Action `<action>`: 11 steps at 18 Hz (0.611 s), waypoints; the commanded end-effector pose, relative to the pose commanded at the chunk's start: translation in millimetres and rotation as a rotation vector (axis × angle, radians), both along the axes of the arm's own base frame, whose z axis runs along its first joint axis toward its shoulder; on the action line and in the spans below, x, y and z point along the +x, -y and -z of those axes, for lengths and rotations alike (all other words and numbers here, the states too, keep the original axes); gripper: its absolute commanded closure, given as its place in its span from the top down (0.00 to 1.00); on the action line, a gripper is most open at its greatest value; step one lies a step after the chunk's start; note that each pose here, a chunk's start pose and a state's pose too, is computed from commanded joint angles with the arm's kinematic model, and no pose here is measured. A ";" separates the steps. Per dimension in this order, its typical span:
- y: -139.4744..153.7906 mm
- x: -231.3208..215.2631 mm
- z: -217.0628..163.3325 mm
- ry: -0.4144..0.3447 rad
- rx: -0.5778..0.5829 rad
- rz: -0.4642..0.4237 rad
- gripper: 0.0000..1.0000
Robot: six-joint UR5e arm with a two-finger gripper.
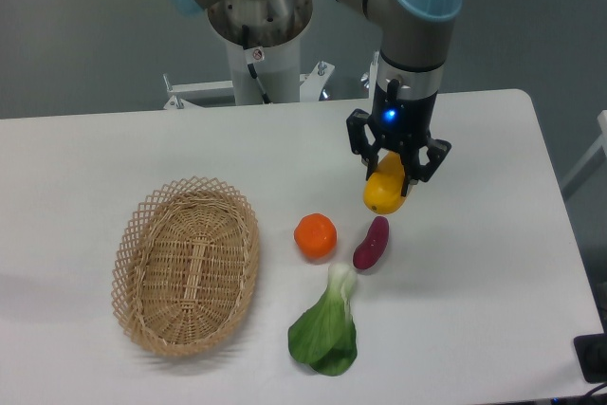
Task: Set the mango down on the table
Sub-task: 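Hold the yellow mango in the gripper just above the table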
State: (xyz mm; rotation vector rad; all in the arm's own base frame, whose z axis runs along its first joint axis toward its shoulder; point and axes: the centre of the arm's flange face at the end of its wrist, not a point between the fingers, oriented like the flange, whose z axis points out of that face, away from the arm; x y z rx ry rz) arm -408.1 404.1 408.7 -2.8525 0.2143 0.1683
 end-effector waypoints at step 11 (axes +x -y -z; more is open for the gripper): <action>1.3 3.8 10.5 0.012 -0.013 0.017 0.48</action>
